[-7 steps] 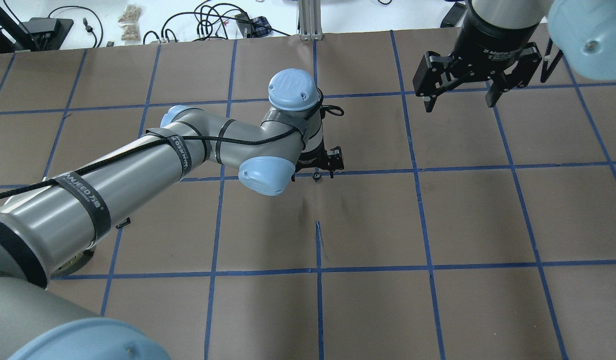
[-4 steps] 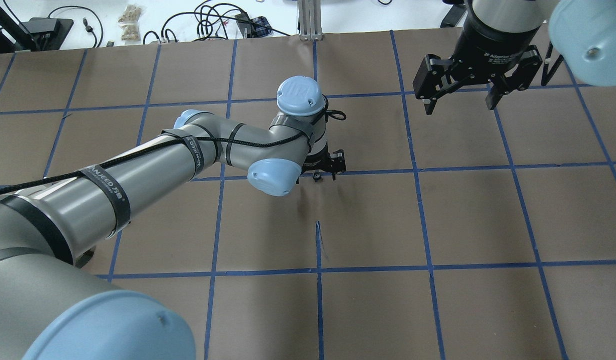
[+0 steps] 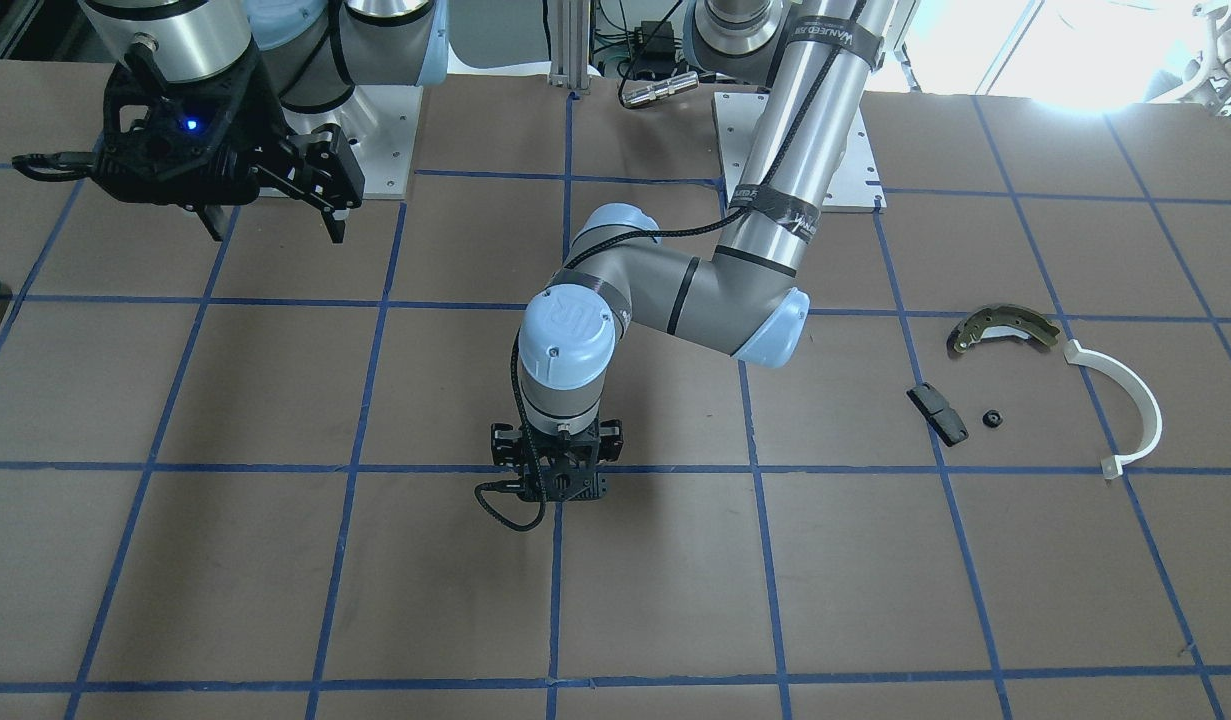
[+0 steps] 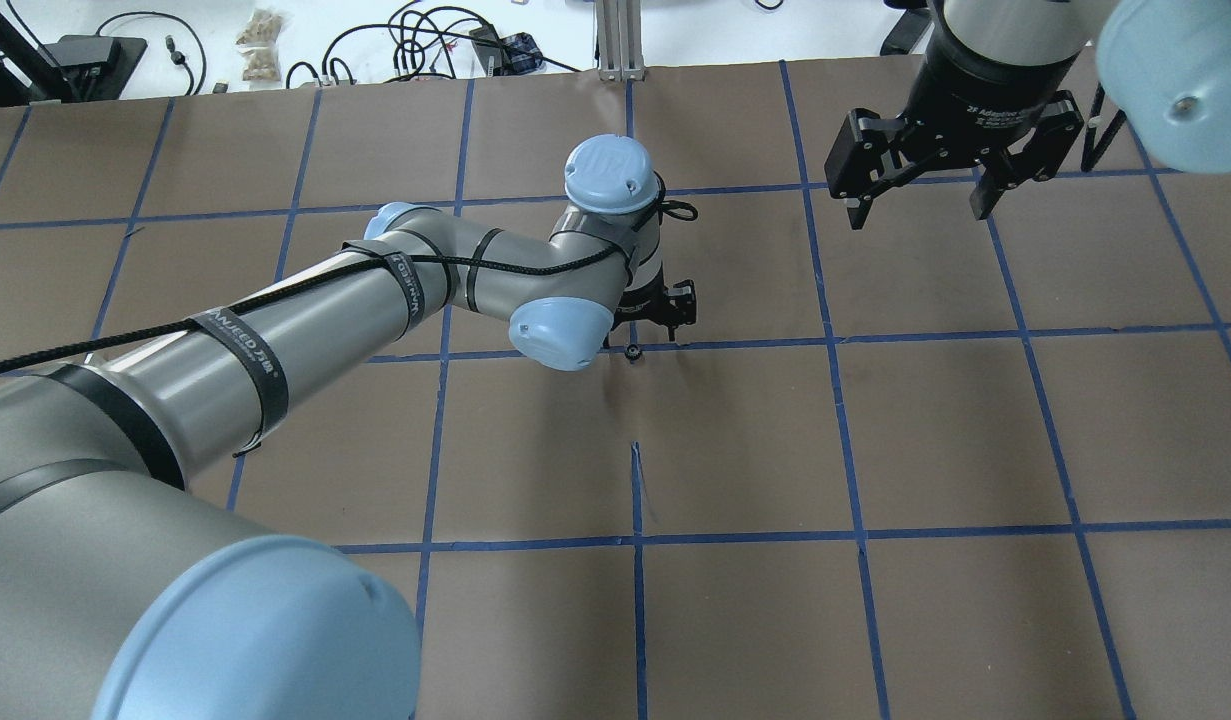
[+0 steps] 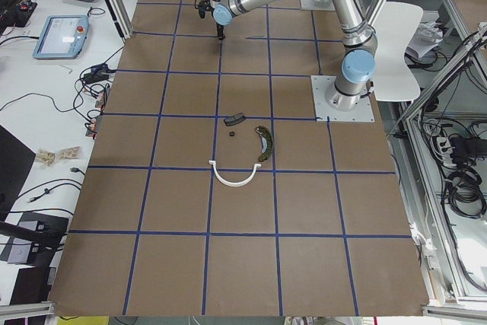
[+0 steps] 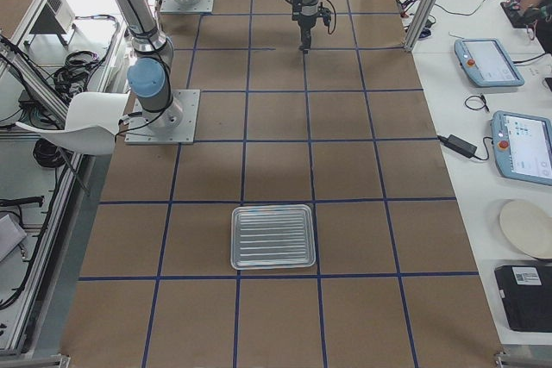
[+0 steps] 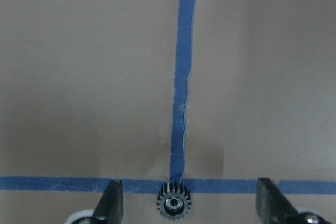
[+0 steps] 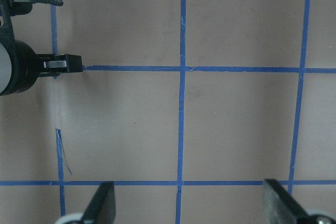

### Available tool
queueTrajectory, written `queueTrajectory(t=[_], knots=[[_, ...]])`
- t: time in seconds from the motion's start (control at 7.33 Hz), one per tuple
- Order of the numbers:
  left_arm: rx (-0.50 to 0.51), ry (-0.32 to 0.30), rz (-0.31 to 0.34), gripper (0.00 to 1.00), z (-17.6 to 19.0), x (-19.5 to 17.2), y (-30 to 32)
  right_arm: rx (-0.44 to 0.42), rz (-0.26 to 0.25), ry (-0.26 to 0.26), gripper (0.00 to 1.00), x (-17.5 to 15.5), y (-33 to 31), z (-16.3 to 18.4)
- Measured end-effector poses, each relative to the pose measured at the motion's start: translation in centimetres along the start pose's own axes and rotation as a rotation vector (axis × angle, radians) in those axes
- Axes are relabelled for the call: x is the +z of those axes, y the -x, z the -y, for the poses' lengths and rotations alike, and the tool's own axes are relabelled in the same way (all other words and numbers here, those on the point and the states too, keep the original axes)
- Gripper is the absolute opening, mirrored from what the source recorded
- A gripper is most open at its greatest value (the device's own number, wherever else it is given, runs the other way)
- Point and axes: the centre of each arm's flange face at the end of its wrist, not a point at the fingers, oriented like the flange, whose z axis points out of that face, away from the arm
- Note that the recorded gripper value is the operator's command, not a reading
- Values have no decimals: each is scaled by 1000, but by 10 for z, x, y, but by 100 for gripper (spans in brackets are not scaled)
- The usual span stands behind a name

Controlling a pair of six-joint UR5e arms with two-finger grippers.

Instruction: Place bearing gear from tray to pile

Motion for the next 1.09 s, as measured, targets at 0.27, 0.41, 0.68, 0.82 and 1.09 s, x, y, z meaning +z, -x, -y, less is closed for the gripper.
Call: queueTrajectory(t=[0.27, 0.41, 0.68, 0.82, 1.09], knots=[[-2, 12, 5, 56, -3, 3, 2, 0, 0, -1, 100, 0, 0, 0], [-4, 13, 5, 37, -3, 3, 3, 0, 1, -1, 100, 0, 0, 0], [-10, 29, 14, 23, -4, 2, 7, 0, 2, -2, 100, 0, 1, 0], [-14, 36, 15, 22, -3, 3, 8, 0, 2, -6, 100, -1, 1, 0], [-34, 37, 16, 19, 5, -7, 17, 0, 2, -13, 100, -1, 1, 2]])
